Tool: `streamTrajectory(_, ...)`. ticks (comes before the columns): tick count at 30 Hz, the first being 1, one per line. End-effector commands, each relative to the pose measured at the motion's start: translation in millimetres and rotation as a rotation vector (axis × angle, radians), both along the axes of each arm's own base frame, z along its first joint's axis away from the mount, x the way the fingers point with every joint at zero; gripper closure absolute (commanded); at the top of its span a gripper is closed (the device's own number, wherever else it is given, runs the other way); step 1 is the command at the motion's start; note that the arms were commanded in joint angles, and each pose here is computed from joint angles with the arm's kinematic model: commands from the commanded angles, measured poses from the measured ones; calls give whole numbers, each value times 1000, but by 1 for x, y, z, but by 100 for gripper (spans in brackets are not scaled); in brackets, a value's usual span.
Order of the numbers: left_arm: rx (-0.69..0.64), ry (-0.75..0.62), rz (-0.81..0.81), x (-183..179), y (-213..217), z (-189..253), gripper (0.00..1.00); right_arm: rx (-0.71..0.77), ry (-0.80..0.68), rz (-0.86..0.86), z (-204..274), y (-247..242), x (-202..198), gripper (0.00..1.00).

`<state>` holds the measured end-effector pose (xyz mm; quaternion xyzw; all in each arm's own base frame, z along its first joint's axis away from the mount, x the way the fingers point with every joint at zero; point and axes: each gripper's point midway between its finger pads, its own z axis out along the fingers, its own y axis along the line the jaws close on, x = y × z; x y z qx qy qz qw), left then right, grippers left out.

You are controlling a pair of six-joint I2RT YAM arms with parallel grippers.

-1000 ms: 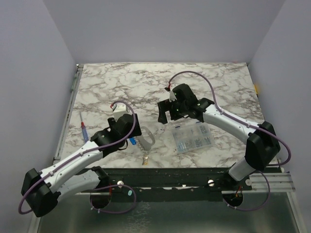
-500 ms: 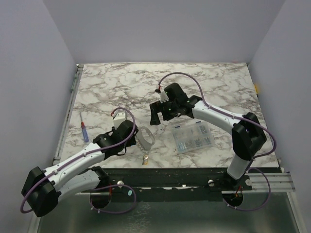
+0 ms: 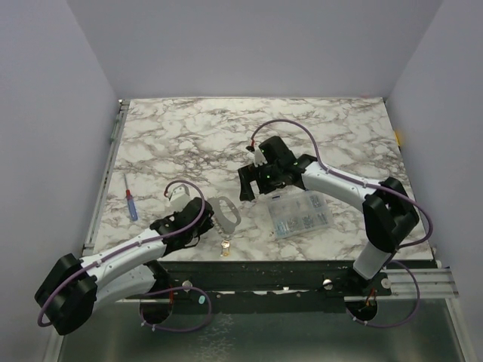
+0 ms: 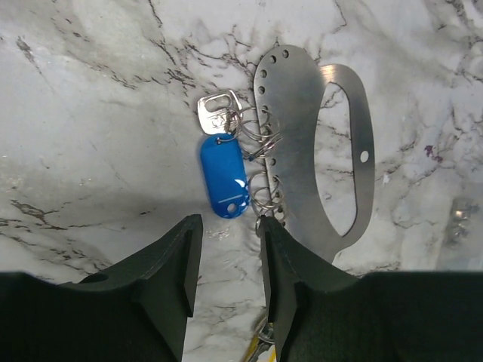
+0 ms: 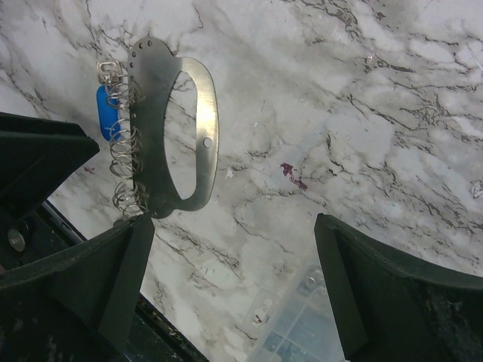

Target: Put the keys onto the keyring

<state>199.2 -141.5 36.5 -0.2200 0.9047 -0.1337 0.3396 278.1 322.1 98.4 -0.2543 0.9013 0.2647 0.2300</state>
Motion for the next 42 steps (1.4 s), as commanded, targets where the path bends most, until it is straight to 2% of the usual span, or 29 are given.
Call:
streamTrajectory(1,-141,-67,116,20,-14,12,58,15,-34,-4,9,-2,-2,0)
streamTrajectory(20,-235,-67,254,20,-8,-1,62,10,-35,6,3,-5,-5,0)
streamTrajectory(31,-270,-75,268,25,-13,-5,65,5,-38,8,2,-6,-5,0)
streamTrajectory(37,-279,-72,257,27,-18,-6,71,4,-38,9,2,-6,-5,0)
streamTrajectory(42,-274,-68,249,28,-20,-9,79,5,-40,10,3,-6,-5,0)
